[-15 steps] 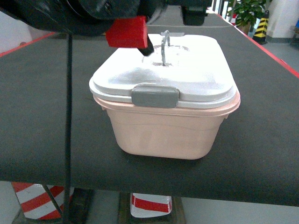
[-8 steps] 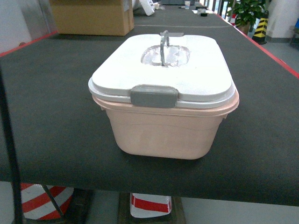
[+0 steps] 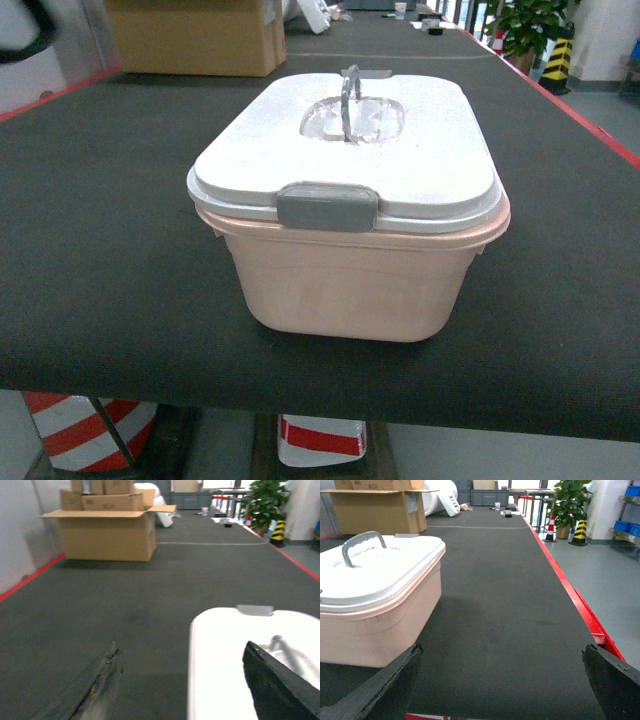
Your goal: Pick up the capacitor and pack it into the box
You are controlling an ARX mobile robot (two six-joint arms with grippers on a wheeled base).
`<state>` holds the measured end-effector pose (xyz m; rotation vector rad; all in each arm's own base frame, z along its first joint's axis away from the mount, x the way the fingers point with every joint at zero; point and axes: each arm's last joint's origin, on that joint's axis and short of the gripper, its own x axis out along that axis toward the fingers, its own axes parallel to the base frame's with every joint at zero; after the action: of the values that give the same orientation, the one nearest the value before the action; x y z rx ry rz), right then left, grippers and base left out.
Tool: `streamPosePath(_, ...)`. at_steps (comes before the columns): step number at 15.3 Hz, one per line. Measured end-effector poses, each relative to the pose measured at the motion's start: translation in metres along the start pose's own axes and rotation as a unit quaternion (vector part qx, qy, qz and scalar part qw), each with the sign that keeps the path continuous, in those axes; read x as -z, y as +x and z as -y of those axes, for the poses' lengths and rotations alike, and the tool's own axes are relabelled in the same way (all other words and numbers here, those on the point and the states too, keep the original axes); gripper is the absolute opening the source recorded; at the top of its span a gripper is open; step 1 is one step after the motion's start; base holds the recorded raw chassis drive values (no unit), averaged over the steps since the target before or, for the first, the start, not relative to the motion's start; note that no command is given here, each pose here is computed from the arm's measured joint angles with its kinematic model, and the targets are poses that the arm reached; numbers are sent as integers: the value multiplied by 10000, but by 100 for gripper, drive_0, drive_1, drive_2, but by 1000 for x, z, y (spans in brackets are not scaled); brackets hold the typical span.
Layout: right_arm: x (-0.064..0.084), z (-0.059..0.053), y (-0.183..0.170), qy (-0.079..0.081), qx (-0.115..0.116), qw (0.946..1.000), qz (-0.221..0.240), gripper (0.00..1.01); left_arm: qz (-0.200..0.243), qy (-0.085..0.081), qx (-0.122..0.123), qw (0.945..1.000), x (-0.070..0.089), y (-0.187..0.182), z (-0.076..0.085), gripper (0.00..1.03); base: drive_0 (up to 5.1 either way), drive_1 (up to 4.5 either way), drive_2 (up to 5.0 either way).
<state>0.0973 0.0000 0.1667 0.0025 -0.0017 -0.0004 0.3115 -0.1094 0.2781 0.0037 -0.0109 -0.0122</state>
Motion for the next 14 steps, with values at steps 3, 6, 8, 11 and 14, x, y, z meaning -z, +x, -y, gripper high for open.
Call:
streamPosePath(3,0,0,0,0,-4,10000,4,98,82,-35,-105,9999,32,-52,-47,31,0,0,0)
streamPosePath(6,0,0,0,0,-2,10000,0,98,-99,0,-72,9999,63,-89,-71,2,0,0,0)
streamPosePath(8,0,0,0,0,-2,10000,2,98,-58,-13,-99,9999,73,-110,-82,2,0,0,0)
streamPosePath(11,0,0,0,0,-2,10000,2,98,-109,-8,-74,9999,87,-134,-92,2,0,0,0)
streamPosePath(14,0,0,0,0,-2,10000,2,98,-107,-11,18,9999,95,-153,-103,2,0,0,0)
